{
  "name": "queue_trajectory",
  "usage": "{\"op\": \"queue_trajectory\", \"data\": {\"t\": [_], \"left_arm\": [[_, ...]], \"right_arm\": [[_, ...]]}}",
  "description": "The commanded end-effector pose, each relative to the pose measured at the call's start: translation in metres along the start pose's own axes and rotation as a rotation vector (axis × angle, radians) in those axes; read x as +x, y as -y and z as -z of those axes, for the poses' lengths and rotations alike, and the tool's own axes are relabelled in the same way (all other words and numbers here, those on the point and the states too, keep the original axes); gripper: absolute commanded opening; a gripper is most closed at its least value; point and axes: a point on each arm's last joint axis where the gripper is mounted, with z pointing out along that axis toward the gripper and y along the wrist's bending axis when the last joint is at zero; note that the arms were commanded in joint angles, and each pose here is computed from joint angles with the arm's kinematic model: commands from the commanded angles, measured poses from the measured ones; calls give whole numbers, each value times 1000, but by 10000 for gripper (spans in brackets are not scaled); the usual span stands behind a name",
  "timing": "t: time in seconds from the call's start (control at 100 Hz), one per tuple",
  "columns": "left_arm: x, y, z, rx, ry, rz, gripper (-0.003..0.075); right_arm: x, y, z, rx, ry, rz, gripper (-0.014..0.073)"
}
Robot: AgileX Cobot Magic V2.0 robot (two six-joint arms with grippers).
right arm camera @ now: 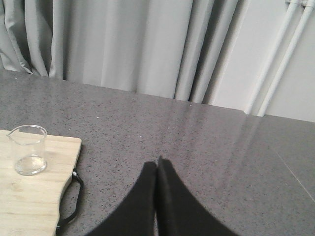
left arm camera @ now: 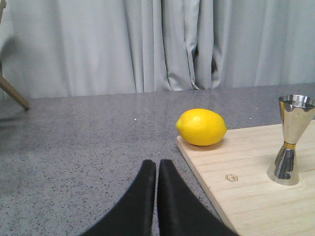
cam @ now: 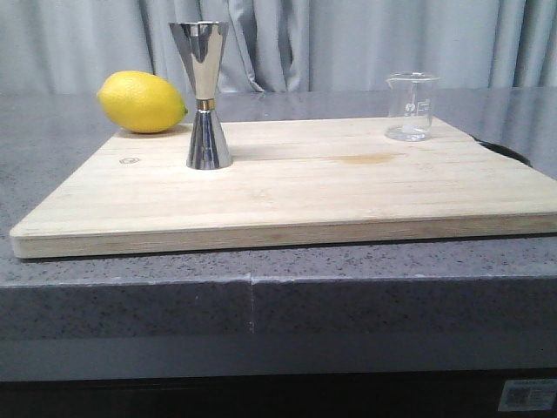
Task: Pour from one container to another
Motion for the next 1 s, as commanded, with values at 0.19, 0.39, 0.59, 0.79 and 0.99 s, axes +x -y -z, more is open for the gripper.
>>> {"op": "queue_trajectory", "data": {"t": [0.19,0.39,0.59,0.79,0.99], "left_arm": [[-14,-1,9,-44,94,16,-19],[-14,-2,10,-56,102,20,-19],[-14,-2,10,-58,102,20,-19],[-14,-1,11,-24,110,30,-19],[-9,-1,10,5,110,103,-19]], "right_arm": [[-13,0,2,-15,81,20,-72],[-13,0,2,-15,81,20,-72],[-13,0,2,-15,81,20,-72],[-13,0,2,-15,81,20,-72],[-13,0,2,-15,81,20,-72]]}}
